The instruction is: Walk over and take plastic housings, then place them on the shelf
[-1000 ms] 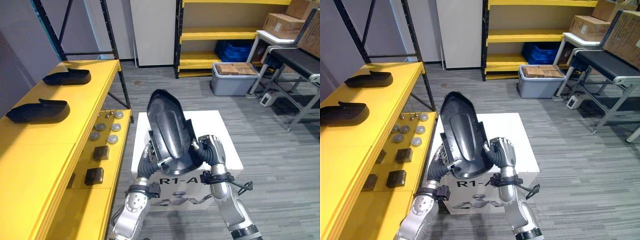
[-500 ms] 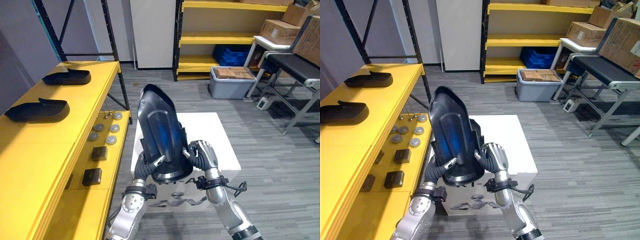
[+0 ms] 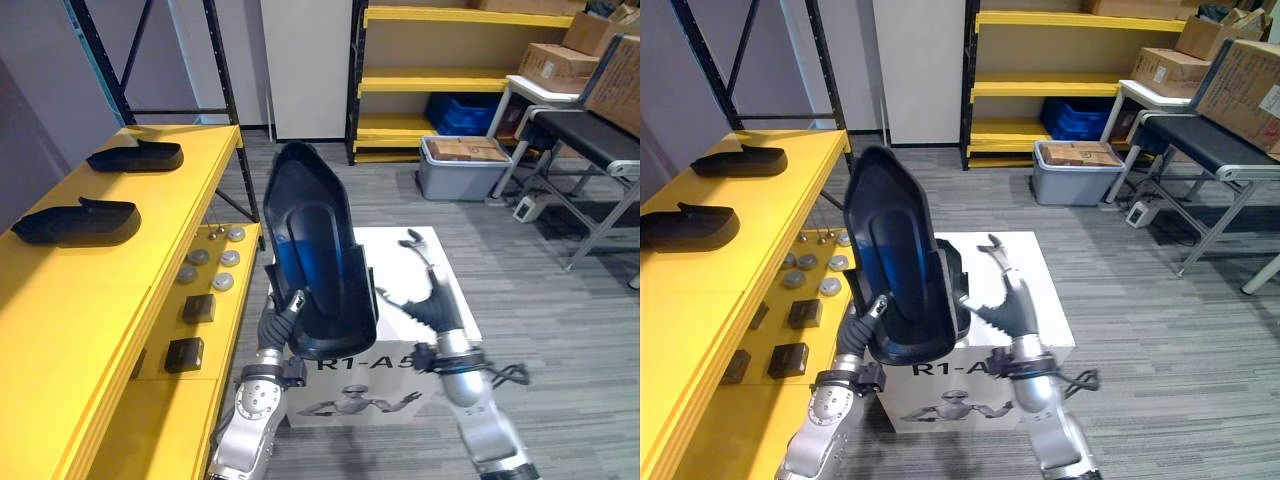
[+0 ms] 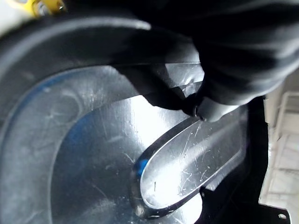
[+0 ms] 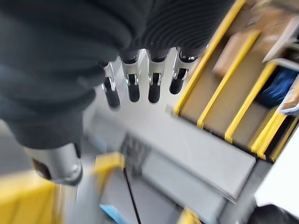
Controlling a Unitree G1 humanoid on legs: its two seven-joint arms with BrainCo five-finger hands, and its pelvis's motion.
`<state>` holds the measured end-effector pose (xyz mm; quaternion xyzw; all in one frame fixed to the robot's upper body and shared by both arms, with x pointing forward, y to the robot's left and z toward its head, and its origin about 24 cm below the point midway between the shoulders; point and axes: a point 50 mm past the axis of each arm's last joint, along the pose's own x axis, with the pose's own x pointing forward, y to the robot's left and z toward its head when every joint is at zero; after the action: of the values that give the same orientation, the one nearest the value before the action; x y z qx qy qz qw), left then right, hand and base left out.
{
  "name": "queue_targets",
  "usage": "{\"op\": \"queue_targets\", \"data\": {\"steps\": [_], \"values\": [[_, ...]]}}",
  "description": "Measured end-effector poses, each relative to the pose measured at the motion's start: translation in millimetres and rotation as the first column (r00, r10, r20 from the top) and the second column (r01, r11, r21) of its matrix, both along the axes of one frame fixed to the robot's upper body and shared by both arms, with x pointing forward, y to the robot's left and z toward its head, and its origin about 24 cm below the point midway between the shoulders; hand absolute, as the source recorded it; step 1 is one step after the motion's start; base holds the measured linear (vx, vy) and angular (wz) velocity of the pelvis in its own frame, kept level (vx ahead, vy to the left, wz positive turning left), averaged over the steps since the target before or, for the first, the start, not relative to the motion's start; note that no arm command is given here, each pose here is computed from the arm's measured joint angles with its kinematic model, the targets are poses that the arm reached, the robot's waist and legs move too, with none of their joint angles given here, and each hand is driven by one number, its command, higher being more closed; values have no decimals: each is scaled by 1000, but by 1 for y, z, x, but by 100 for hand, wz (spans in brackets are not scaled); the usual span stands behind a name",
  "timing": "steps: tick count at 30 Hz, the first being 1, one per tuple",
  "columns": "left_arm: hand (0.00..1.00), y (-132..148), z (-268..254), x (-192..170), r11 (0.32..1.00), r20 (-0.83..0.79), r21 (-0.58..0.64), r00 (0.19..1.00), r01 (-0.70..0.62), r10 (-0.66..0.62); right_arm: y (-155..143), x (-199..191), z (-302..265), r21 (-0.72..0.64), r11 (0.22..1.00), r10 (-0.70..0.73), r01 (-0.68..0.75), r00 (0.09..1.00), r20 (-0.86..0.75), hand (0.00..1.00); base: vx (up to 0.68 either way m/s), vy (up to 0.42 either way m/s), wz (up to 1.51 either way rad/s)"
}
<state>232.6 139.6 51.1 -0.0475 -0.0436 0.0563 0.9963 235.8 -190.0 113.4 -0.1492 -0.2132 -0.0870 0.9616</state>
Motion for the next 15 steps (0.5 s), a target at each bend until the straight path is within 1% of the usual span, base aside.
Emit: {"op": "queue_targets", "data": {"steps": [2, 3, 5, 9, 11, 13, 15], "values": [[100, 17, 1, -6, 998, 2, 4, 998, -70, 70, -26, -6, 0, 100, 994, -51, 51, 999, -4, 0, 0, 0, -11], [100, 22, 1, -8, 996, 2, 6, 996, -89, 89, -33, -9, -1, 114, 991, -70, 70, 998, -8, 0, 2, -2, -16], [100, 39, 2, -15, 987, 7, 13, 987, -161, 161, -57, -19, -6, 155, 976, -148, 151, 989, -31, 0, 11, -6, -10], [100, 53, 8, -24, 974, 33, 14, 974, -226, 225, -95, -34, -31, 161, 935, -296, 317, 944, -142, 0, 0, 0, 0], [100, 58, 11, -28, 967, 51, 6, 966, -254, 254, -120, -51, -67, 172, 877, -388, 449, 872, -297, 0, 0, 0, 0], [100, 61, 12, -33, 961, 59, -2, 959, -277, 276, -129, -63, -91, 170, 843, -413, 510, 817, -403, 0, 0, 0, 0], [100, 63, 10, -40, 958, 59, -2, 957, -285, 285, -137, -90, -134, 164, 781, -417, 602, 700, -580, 0, 0, 0, 0]]}}
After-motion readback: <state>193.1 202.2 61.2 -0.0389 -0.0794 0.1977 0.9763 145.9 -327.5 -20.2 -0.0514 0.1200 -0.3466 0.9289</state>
